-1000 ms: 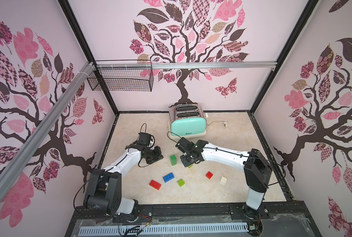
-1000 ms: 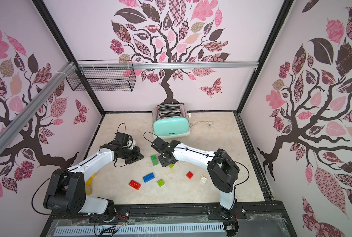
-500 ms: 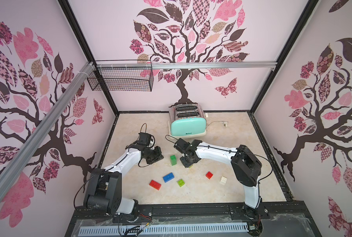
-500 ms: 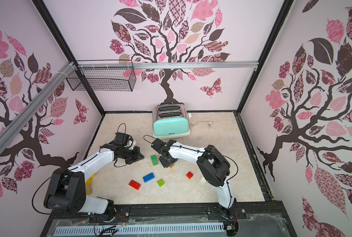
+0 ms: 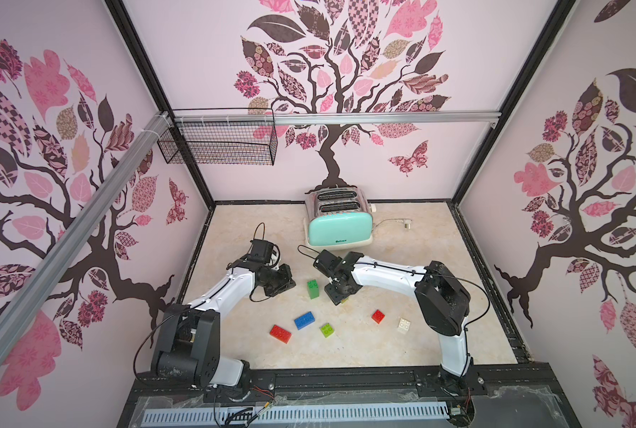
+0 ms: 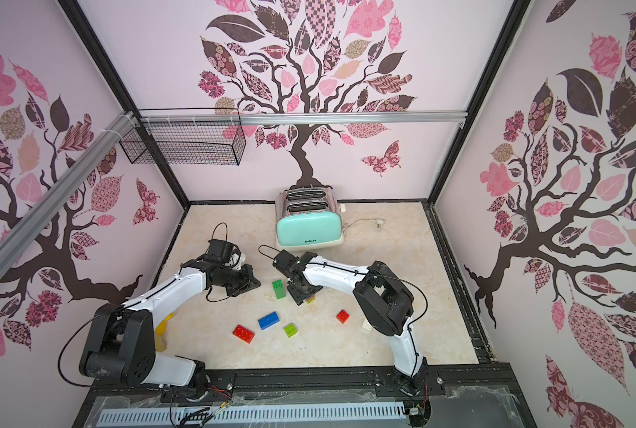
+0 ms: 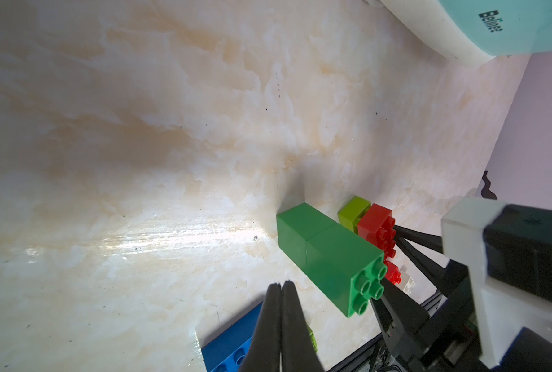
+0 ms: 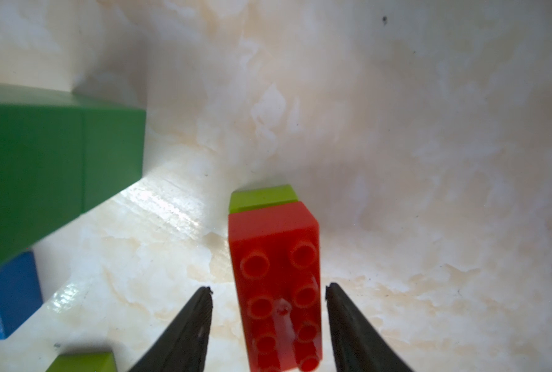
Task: Assemble a spoon with lego
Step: Assemble the lego brick with the lego brick, then move the lego brick at the center of the board.
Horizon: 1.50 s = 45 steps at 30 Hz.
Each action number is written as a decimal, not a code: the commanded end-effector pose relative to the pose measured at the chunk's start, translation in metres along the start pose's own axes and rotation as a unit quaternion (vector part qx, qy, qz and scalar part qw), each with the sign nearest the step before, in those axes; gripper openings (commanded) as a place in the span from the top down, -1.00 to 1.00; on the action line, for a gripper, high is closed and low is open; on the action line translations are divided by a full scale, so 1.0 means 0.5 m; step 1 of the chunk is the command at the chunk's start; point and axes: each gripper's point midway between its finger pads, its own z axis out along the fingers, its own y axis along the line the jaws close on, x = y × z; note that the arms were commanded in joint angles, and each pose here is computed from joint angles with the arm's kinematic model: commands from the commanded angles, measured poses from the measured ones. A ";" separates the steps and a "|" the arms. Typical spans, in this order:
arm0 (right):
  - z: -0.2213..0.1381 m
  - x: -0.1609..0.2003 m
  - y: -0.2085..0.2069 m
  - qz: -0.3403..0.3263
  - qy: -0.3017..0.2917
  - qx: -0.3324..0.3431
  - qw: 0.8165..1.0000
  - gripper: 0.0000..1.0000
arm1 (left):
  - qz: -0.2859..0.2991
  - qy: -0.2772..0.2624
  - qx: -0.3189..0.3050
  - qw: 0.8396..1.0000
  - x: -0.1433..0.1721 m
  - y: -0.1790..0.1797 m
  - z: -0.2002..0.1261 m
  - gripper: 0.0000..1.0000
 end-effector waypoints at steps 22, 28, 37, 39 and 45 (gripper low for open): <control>0.065 0.065 -0.009 0.006 0.057 0.057 0.997 0.65 | -0.003 0.004 0.005 1.000 -0.001 0.001 0.008 1.00; 0.081 0.078 0.003 0.015 0.058 0.060 0.996 0.69 | -0.004 0.006 0.004 1.000 0.002 0.003 0.008 1.00; 0.024 0.027 -0.099 0.107 0.022 0.060 0.992 0.61 | -0.006 0.011 0.006 1.000 0.009 0.003 0.013 1.00; 0.012 0.023 -0.118 0.118 0.021 0.062 0.991 0.57 | -0.007 0.016 0.007 1.000 0.017 0.001 0.018 1.00; 0.016 0.022 -0.117 0.119 0.029 0.062 0.990 0.11 | -0.008 0.022 0.004 1.000 0.035 -0.004 0.031 1.00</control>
